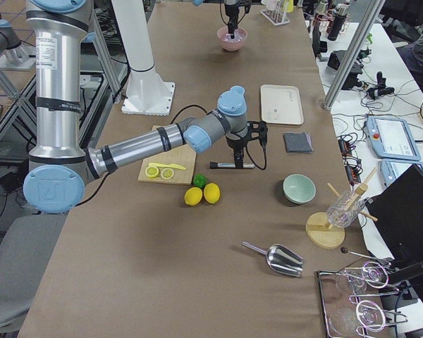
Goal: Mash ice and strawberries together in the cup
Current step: 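Withdraw the left arm while the right gripper moves over the strawberry, then lower the right gripper and grasp the red strawberry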
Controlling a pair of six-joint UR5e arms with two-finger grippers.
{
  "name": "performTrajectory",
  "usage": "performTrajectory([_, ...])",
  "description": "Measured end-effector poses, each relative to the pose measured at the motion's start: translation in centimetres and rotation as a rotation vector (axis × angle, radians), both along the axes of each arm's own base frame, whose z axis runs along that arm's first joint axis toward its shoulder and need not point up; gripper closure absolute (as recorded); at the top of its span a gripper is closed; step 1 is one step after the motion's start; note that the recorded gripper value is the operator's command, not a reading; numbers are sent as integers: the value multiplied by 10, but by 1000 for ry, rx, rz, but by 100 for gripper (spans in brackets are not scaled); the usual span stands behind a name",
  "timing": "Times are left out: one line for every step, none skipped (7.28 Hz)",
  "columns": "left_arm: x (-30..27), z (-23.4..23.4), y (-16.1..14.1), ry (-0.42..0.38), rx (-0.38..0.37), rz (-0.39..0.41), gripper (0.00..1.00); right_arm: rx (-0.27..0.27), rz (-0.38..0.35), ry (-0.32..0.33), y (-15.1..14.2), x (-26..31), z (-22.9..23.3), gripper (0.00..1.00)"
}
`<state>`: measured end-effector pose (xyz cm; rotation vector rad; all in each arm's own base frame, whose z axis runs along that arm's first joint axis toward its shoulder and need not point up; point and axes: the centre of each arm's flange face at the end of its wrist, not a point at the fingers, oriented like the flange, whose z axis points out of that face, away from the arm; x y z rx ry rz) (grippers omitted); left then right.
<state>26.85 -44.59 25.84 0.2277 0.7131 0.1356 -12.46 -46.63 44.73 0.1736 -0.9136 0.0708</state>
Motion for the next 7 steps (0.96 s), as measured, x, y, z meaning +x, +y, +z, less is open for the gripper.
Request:
performTrajectory([-59,34,-15,-30,10,43,0,-19,15,-9,-6,-27,-18,0])
performTrajectory([-122,77,-30,-53,22,93,0,-35,27,-10,-10,-57,-35,0])
performTrajectory([-183,124,-42,-77,28,132,0,-55,34,-4,-12,-85,-50,0])
performTrajectory([-241,170,-51,-103,35,160,0,-77,37,13,-15,-112,-66,0])
performTrajectory([-291,213,-55,-123,28,183,0,-95,37,34,-19,-139,-79,0])
performTrajectory([-327,265,-51,-127,-16,198,0,-109,36,46,-26,-164,-91,0])
performTrajectory([-352,306,-36,-122,-66,188,0,-117,30,52,-32,-184,-98,0])
